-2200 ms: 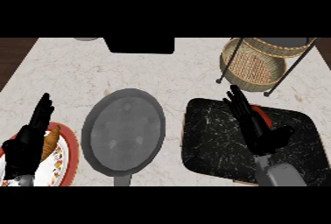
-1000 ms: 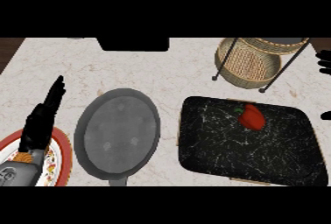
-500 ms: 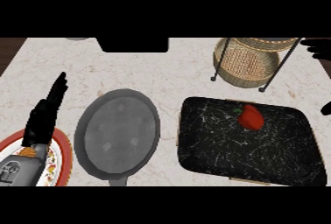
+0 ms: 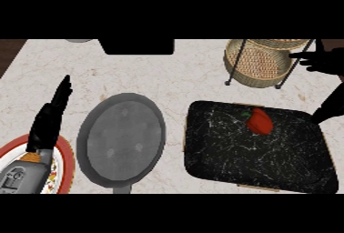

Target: Pick the bell pepper from the tray and place it in the tiered basket

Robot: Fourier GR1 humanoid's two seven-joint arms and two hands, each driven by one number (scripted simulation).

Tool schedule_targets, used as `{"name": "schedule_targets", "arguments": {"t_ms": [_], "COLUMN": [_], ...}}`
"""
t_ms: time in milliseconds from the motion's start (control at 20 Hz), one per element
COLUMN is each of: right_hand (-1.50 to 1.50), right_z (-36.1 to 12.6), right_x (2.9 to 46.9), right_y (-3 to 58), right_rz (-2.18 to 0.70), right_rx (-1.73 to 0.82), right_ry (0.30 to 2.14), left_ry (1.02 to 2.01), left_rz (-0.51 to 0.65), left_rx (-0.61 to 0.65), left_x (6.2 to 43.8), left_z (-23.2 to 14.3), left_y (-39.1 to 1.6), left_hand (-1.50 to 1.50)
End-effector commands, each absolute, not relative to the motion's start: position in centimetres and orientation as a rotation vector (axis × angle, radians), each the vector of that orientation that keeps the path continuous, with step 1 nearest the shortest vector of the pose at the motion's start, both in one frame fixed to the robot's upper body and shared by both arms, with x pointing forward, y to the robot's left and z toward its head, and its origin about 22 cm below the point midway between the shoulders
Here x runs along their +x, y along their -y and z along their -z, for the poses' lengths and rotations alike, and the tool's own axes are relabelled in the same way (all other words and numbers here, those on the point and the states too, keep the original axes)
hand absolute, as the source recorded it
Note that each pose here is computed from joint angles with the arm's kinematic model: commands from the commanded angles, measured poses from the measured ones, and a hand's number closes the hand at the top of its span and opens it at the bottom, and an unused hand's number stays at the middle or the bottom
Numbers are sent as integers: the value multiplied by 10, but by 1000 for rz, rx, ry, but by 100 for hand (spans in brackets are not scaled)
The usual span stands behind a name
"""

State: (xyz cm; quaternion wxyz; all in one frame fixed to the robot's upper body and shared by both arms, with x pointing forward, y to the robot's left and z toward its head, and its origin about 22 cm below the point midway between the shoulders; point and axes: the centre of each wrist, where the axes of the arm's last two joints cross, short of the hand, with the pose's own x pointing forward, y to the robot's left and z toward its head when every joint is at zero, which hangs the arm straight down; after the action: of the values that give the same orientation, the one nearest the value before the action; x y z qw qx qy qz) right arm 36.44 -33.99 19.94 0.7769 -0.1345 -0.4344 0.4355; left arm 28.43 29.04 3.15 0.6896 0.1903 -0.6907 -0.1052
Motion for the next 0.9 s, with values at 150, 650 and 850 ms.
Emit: {"name": "schedule_targets", "arguments": {"t_ms": [150,650,850], "right_hand": [-150,-150,-150], "right_z": [-184,-166,-174], "right_x": [374,356,345], "right_y": [302,295,287], "right_rz": [-1029,-1108,-1121], "right_rx": [-283,-348,-404], "right_ry": [873,863,884], "left_ry": [1531,1524,1527], "left_rz": [241,244,232], "left_rx": [426,417,439], "left_x": [273,270,287], "left_z": [-29,-26,-40], "left_y": [-289,-321,-297], "left_hand": [0,0,0]}}
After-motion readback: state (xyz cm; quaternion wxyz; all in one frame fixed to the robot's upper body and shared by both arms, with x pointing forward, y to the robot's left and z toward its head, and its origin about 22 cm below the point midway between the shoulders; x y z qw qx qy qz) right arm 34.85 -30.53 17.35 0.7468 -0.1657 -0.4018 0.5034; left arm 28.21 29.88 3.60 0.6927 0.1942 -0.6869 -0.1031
